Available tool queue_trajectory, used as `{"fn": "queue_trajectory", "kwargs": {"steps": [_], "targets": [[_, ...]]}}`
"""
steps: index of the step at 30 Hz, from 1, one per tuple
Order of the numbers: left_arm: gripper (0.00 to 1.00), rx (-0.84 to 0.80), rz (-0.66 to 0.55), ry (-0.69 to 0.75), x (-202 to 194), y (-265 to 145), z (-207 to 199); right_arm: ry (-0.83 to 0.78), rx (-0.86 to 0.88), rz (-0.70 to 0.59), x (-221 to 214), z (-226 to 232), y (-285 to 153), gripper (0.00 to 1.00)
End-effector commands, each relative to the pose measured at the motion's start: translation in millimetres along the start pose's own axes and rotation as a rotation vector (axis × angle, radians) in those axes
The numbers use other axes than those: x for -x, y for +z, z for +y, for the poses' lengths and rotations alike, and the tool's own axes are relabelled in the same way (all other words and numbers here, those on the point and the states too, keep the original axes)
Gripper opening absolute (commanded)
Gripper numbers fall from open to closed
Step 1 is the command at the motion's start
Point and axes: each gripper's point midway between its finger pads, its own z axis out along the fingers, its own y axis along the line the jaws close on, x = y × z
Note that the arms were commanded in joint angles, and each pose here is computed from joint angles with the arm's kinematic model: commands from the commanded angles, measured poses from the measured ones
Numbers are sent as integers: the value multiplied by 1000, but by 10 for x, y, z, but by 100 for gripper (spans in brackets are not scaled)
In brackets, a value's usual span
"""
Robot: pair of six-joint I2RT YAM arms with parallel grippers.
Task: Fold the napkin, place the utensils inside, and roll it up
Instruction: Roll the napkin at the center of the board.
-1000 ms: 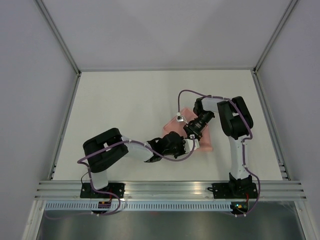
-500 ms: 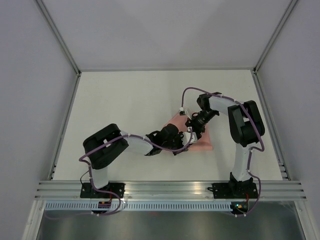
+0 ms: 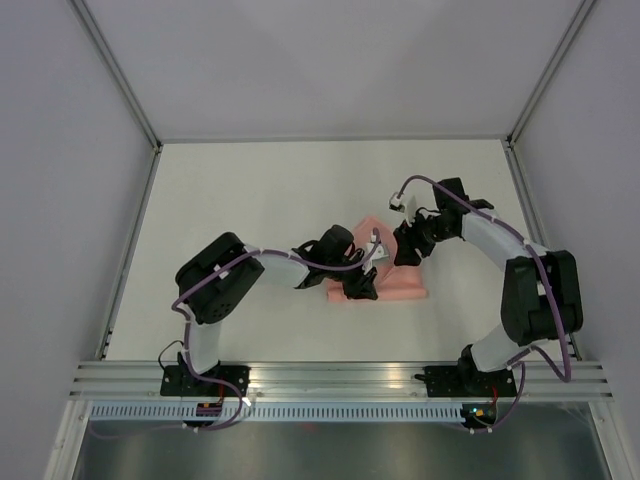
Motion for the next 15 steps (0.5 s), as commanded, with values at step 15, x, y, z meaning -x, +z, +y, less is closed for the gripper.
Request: {"fn": "queue_trajectory", "kwargs": {"steps": [15], "targets": [[2,-196,246,-486,-736,2,-11,-444,-199,-126,-251,502,-12,67]]}}
